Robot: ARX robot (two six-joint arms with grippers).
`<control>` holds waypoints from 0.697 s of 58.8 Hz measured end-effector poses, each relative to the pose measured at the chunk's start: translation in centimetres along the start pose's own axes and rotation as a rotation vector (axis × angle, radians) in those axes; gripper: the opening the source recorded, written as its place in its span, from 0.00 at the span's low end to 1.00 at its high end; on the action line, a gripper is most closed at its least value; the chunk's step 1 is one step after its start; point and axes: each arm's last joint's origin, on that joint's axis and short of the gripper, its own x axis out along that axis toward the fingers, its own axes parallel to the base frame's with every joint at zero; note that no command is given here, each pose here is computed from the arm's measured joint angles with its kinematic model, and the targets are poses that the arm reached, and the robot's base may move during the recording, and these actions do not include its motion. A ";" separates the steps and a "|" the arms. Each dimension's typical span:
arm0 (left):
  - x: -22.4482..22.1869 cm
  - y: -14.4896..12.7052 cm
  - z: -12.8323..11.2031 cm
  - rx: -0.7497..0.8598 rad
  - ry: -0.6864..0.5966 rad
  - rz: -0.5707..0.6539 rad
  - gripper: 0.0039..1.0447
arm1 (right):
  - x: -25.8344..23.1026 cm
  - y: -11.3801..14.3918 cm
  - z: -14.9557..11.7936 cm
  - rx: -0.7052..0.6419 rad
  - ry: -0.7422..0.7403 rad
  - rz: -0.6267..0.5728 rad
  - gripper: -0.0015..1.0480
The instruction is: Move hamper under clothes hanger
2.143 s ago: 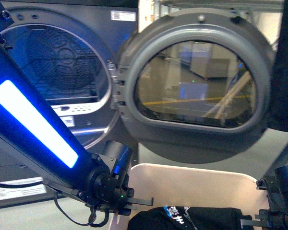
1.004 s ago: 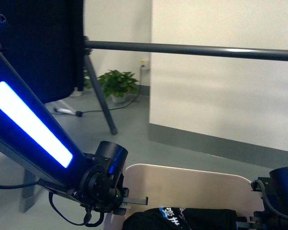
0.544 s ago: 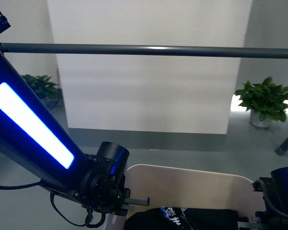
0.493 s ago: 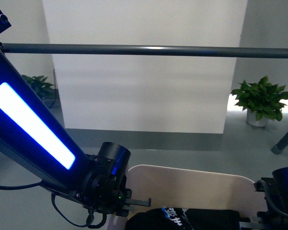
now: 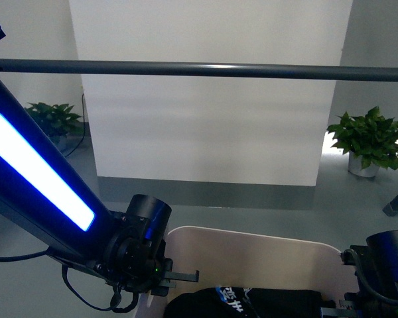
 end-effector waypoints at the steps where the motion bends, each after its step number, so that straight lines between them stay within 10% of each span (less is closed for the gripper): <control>1: 0.0 0.0 0.0 0.000 0.000 0.000 0.04 | 0.0 0.0 0.0 0.000 0.000 0.000 0.03; 41: -0.2 -0.9 -0.1 0.016 0.002 -0.021 0.04 | 0.1 -0.6 0.1 0.012 -0.002 -0.026 0.03</control>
